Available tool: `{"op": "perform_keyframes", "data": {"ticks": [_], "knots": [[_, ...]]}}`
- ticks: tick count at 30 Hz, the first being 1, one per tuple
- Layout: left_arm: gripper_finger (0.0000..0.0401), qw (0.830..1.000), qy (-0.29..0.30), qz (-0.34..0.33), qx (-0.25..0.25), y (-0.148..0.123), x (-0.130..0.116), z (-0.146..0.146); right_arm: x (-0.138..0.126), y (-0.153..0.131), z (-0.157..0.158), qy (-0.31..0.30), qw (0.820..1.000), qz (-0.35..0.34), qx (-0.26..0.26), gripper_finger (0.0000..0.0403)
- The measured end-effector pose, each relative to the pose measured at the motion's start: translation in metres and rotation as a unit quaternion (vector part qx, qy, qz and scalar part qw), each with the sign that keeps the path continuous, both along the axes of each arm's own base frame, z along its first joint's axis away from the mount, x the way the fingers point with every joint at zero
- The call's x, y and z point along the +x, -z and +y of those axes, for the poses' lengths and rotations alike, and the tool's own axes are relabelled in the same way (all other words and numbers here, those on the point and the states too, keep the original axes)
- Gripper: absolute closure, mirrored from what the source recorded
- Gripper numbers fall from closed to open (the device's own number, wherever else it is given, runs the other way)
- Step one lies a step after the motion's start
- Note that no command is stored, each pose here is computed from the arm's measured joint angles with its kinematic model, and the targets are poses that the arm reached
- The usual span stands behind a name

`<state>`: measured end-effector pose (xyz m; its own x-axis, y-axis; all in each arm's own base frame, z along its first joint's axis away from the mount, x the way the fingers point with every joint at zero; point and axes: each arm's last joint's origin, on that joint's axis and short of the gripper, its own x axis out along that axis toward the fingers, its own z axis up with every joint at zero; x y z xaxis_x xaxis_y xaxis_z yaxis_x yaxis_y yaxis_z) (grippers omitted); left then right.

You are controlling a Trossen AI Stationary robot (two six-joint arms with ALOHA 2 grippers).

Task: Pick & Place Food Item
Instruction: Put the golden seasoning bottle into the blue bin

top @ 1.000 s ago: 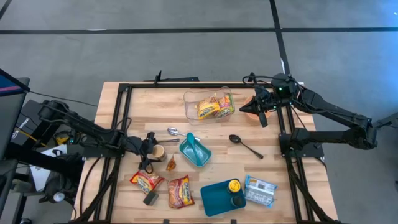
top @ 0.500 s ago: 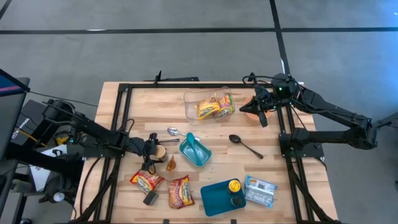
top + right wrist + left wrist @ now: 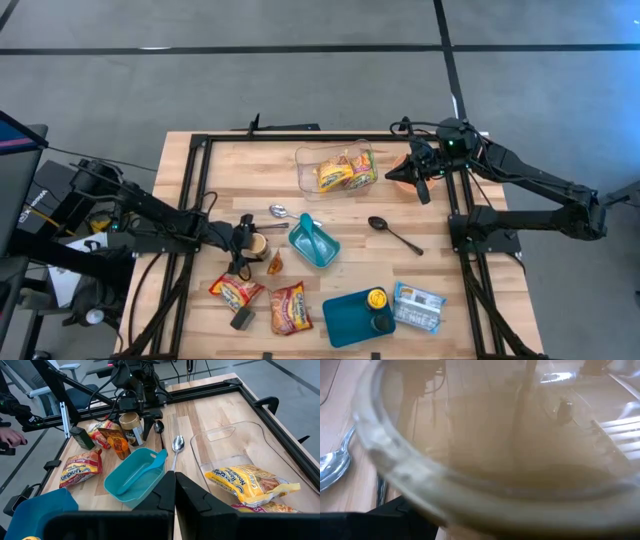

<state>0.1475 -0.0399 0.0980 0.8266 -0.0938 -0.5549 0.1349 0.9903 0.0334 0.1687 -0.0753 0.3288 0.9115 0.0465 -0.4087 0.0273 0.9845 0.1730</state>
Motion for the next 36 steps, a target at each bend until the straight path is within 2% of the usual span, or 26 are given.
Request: {"op": "perform_keyframes", "data": {"ticks": [10,17,23,29,36], "knots": [[0.0101,1.000,0.000,-0.001,0.000,-0.0001,0.0000,0.0000,0.0000,0.0001,0.0000,0.000,1.000,0.000,0.000,0.0403],[0.0122,1.000,0.000,-0.001,0.000,-0.0002,0.0001,0.0000,0.0000,0.0000,0.0001,0.000,1.000,0.000,0.000,0.0403],[0.0112,1.000,0.000,-0.001,0.000,-0.0001,0.0001,0.0000,0.0000,0.0001,0.0001,0.000,1.000,0.000,0.000,0.0403],[0.0124,1.000,0.000,-0.001,0.000,-0.0002,0.0001,0.0000,0.0000,0.0000,0.0001,0.000,1.000,0.000,0.000,0.0403],[0.0119,1.000,0.000,-0.001,0.000,-0.0001,0.0001,0.0000,0.0000,0.0000,0.0000,0.000,1.000,0.000,0.000,0.0403]]}}
